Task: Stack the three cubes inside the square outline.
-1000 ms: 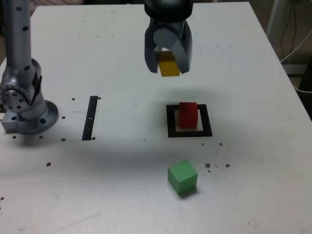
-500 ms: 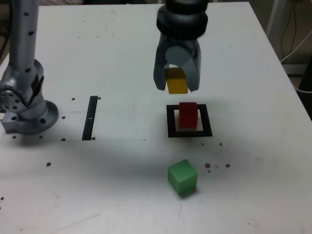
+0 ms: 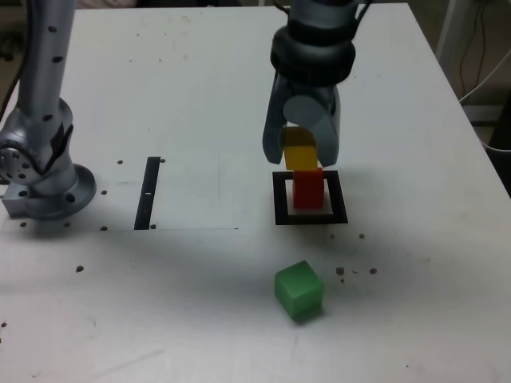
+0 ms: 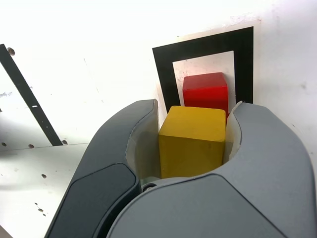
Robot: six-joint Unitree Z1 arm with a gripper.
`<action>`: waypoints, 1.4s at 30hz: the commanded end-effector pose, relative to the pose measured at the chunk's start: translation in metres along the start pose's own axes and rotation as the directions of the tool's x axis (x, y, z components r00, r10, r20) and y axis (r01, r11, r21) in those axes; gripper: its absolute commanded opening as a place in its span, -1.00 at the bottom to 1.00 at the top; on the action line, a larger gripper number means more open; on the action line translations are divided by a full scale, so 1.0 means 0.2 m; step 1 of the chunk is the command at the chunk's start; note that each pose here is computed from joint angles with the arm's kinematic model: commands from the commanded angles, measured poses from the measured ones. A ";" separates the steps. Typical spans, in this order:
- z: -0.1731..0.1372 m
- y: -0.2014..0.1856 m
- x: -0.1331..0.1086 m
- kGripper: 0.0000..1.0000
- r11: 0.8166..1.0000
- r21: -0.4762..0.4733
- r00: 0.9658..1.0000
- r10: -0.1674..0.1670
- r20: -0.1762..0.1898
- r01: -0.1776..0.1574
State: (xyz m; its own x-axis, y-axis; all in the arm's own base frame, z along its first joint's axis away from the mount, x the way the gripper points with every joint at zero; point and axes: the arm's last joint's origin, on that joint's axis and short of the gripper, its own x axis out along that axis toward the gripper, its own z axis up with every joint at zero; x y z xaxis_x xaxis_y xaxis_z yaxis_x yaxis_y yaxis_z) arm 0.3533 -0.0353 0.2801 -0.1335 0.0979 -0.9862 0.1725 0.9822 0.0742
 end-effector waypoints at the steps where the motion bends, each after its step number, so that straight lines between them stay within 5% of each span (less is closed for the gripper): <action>1: 0.02 0.00 0.02 -0.66 1.000 0.001 1.000 -0.001 -0.012 0.001; 12: 0.08 0.00 0.08 -0.61 1.000 0.006 1.000 0.001 -0.031 0.000; 29: 0.11 0.01 0.12 0.83 0.999 0.042 1.000 -0.003 -0.021 0.004; 42: 0.10 0.03 0.16 0.99 0.999 0.028 0.998 0.023 -0.055 -0.022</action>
State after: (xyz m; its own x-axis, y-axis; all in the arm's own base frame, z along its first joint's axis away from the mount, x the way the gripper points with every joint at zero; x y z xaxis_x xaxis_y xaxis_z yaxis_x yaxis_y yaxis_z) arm 0.3690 -0.0300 0.2505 -0.1676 0.1255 -0.9778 0.2066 0.9743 0.0896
